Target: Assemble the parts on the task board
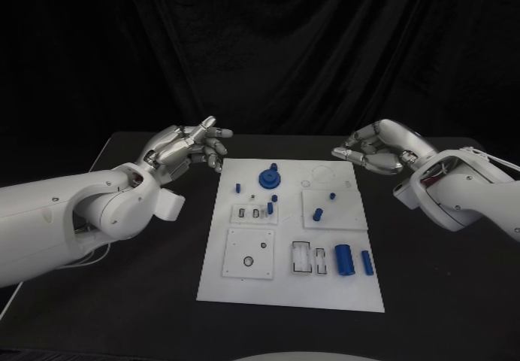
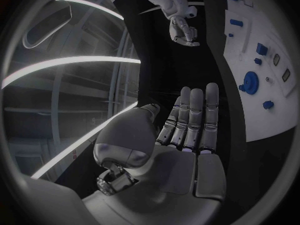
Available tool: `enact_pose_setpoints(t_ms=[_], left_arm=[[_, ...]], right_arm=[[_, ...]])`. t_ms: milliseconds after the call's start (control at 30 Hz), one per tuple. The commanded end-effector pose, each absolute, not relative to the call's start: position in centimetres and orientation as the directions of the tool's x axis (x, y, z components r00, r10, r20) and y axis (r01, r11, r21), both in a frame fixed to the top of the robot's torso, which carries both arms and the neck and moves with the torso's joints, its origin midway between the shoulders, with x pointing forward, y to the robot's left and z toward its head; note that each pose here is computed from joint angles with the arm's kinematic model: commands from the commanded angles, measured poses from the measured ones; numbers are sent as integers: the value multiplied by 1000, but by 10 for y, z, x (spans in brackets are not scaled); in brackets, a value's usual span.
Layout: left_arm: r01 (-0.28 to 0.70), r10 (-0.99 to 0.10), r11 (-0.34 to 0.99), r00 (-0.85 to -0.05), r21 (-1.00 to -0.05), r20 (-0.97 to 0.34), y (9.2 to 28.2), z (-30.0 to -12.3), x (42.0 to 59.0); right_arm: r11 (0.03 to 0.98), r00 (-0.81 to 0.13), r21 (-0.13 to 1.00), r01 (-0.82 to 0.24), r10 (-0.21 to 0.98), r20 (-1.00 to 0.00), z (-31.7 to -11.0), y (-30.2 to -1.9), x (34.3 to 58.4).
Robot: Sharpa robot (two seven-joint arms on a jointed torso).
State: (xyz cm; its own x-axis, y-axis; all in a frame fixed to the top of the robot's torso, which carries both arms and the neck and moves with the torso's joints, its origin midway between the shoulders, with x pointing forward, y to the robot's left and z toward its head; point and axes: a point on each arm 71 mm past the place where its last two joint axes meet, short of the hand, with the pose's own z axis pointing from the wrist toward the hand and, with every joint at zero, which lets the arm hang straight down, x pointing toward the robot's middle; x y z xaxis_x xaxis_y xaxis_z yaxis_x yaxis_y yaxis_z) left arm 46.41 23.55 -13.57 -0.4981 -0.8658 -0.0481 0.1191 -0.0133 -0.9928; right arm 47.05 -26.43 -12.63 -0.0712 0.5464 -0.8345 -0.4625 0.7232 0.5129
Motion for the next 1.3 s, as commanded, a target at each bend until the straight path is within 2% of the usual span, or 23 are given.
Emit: enact_pose_setpoints(t_ms=[33, 200, 467, 667, 933, 1000, 1167, 1300], left_arm=[[168, -824, 202, -503, -965, -260, 226, -137, 466], [266, -747, 345, -503, -900, -435, 212, -136, 467], [310, -651, 447, -530, -839, -543, 194, -139, 474], [272, -603, 497, -575, -824, -554, 186, -147, 483], [164, -535, 605, -641, -779, -550, 178, -163, 498], [154, -509, 645, -645, -749, -571, 176, -166, 500], [150, -360, 793, -667, -590, -653, 170, -176, 502], [116, -291, 862, -686, -494, -667, 168, -183, 502]], right_arm=[[591, -90, 716, -370, 745, -661, -132, -277, 470], [470, -139, 841, -269, 845, -516, -142, -288, 468], [426, -123, 884, -190, 883, -452, -158, -301, 466], [421, -131, 892, -162, 887, -443, -170, -304, 463], [424, -157, 894, -144, 882, -444, -181, -303, 464], [428, -162, 892, -149, 879, -449, -182, -302, 465], [451, -172, 876, -171, 862, -477, -186, -299, 467], [475, -172, 857, -200, 844, -508, -187, -298, 466]])
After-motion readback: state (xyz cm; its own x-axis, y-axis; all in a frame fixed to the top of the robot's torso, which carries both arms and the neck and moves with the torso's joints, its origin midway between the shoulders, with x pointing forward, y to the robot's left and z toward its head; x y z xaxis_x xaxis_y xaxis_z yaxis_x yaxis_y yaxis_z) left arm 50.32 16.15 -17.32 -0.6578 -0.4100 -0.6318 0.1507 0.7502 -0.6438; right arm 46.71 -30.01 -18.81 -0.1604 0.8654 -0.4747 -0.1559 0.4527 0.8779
